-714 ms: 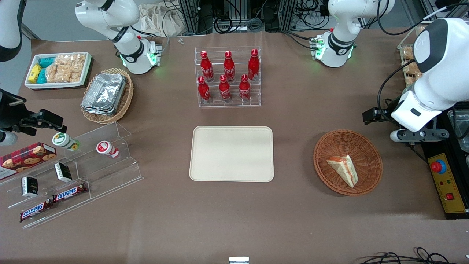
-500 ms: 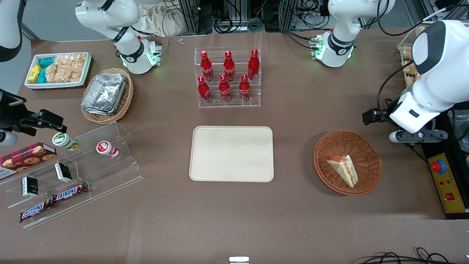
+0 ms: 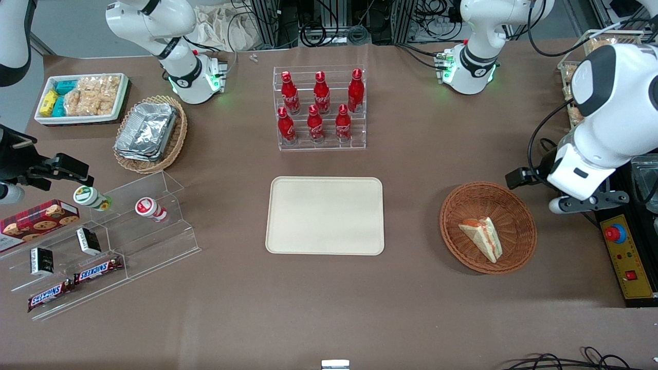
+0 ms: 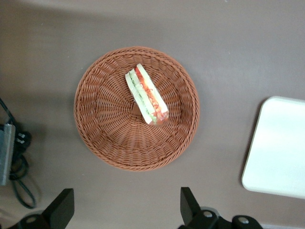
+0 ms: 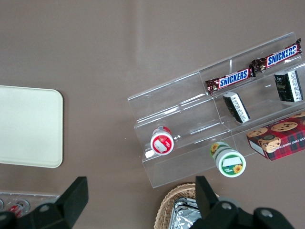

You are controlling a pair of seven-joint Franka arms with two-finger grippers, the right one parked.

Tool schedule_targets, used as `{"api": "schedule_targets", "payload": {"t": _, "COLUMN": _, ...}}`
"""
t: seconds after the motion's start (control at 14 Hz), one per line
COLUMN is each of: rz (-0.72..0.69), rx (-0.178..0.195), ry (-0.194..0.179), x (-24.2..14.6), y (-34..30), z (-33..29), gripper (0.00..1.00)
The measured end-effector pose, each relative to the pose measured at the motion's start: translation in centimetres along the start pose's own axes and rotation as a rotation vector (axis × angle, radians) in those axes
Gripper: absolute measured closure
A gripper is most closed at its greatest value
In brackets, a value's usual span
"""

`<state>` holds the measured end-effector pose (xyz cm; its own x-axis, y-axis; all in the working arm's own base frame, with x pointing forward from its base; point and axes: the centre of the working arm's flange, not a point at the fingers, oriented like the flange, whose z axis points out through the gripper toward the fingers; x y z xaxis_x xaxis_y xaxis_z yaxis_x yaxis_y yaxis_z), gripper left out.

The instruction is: Place sandwich from basket to tray

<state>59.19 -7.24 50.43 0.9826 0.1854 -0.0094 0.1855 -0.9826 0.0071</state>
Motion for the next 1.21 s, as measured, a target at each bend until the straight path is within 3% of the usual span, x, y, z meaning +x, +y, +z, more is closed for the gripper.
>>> {"api": "schedule_targets", "payload": {"t": 0.36, "rz": -0.186, "rx": -0.008, "ry": 0.015, "x": 0.9, "y": 3.1, "z": 6.1, "gripper": 0.0}}
{"api": "schedule_targets", "payload": {"t": 0.71, "rz": -0.208, "rx": 0.013, "ry": 0.032, "x": 2.3, "y": 4.3, "z": 12.3, "gripper": 0.0}}
{"api": "schedule_targets", "payload": {"t": 1.0, "rz": -0.203, "rx": 0.076, "ry": 0.053, "x": 3.2, "y": 4.2, "z": 16.3, "gripper": 0.0}}
{"api": "schedule_targets", "payload": {"t": 1.21, "rz": -0.197, "rx": 0.081, "ry": 0.077, "x": 3.5, "y": 3.8, "z": 17.7, "gripper": 0.0}}
